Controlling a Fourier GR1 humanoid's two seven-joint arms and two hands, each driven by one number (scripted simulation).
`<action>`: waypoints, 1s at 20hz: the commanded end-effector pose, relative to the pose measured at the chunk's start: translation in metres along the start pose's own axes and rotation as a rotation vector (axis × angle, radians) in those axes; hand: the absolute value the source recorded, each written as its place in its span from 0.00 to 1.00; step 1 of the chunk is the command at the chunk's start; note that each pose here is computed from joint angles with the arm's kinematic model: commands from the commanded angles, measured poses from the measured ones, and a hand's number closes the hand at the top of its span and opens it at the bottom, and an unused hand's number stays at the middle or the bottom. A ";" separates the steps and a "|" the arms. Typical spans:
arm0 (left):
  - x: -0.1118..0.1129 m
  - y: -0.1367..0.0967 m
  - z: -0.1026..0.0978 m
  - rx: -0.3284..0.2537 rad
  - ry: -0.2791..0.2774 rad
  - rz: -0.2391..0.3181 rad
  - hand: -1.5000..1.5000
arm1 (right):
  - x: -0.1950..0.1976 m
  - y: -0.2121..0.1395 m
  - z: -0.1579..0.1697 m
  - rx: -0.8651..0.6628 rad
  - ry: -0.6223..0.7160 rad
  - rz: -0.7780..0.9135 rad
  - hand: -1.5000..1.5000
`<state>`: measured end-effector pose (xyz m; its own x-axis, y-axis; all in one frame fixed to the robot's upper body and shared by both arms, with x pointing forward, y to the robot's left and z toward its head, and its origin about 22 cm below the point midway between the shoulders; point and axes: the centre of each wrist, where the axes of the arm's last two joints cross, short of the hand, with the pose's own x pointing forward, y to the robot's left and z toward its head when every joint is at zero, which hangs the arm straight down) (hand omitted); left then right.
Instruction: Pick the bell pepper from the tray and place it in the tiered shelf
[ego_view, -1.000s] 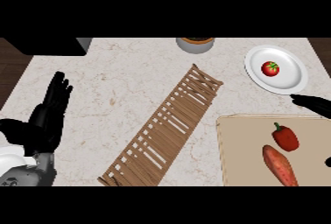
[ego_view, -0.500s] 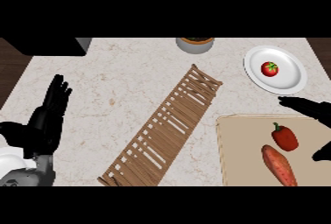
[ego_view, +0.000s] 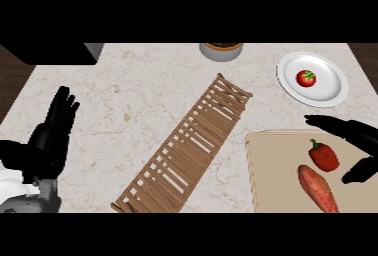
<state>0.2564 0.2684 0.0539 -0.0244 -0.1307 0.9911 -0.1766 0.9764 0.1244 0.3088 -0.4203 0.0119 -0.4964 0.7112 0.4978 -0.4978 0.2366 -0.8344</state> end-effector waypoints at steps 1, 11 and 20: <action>0.011 0.011 -0.010 -0.019 -0.008 0.003 0.50 | -0.011 -0.005 0.000 0.013 -0.092 -0.041 0.00; 0.003 -0.021 -0.005 -0.029 0.007 0.016 0.50 | -0.009 0.028 -0.027 0.090 -0.082 -0.055 0.00; 0.011 -0.008 -0.014 0.000 -0.010 0.011 0.50 | -0.005 0.036 -0.041 -0.026 -0.163 0.107 1.00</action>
<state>0.2601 0.2688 0.0591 -0.0327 -0.1302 0.9909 -0.1781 0.9764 0.1224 0.3217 -0.3979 -0.0191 -0.5766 0.6890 0.4391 -0.4643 0.1659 -0.8700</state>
